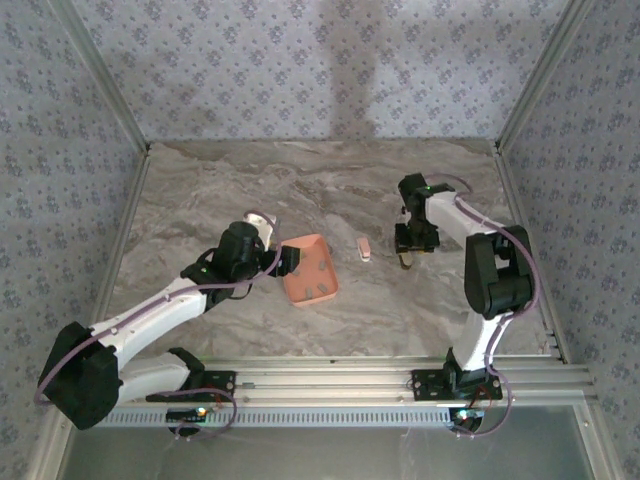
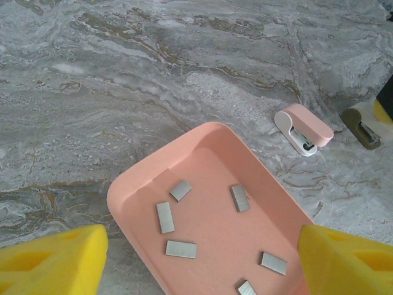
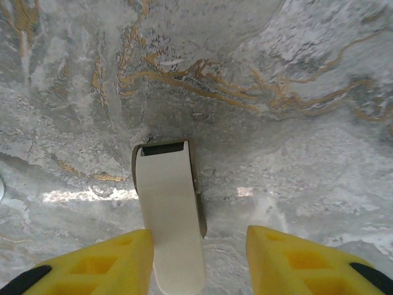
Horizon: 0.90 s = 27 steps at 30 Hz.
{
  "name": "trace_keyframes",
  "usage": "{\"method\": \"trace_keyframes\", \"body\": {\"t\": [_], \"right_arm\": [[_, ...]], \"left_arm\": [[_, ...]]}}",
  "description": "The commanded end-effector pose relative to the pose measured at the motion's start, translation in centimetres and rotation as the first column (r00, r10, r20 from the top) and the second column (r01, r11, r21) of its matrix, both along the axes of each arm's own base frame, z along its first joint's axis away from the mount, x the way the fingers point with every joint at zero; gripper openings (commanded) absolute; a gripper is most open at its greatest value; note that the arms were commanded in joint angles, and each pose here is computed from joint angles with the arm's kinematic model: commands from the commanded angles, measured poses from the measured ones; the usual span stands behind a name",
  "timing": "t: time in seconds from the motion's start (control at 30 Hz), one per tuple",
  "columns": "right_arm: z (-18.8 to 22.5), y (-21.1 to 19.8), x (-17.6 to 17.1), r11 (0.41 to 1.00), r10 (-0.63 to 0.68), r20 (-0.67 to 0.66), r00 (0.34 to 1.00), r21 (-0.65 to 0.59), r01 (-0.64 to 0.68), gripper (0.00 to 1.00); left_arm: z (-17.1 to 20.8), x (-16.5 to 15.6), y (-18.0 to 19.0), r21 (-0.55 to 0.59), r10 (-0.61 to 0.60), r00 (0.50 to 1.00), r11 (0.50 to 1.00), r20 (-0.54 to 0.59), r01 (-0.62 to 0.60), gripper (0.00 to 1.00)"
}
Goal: Load the staples into the stapler
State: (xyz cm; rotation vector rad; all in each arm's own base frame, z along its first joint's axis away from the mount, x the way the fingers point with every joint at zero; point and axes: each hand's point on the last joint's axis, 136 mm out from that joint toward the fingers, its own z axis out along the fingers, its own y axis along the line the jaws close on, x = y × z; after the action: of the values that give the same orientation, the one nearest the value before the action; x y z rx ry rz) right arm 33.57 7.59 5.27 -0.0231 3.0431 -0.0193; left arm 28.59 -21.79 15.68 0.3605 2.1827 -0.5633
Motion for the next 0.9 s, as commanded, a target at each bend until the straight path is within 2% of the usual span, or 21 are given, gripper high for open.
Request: {"method": "trace_keyframes", "body": {"t": [0.0,0.27,0.43,0.7,0.87], "right_arm": [[-1.1,0.1,-0.6,1.0,0.002,-0.036,0.999,0.019,-0.001,0.41],[-1.6,0.3,-0.8,1.0,0.007,-0.048,0.999,0.016,-0.006,0.32],[-1.4,0.3,-0.8,1.0,0.011,-0.053,0.999,0.01,-0.01,0.37],[2.1,0.5,0.3,1.0,0.024,0.03,0.999,-0.014,-0.024,0.41],[2.5,0.7,0.2,1.0,0.028,0.027,0.999,-0.012,-0.028,0.44]], "left_arm": [[0.7,0.6,0.1,-0.025,0.019,1.0,1.0,0.021,-0.018,0.81],[0.5,0.6,-0.1,-0.026,0.016,1.0,1.0,0.016,-0.015,0.81],[0.4,0.6,-0.1,-0.027,0.017,1.0,1.0,0.014,-0.016,0.81],[0.5,0.6,-0.1,-0.028,0.015,1.0,0.999,0.018,-0.015,0.81],[0.5,0.6,-0.1,-0.03,0.016,1.0,0.999,0.019,-0.016,0.81]]}}
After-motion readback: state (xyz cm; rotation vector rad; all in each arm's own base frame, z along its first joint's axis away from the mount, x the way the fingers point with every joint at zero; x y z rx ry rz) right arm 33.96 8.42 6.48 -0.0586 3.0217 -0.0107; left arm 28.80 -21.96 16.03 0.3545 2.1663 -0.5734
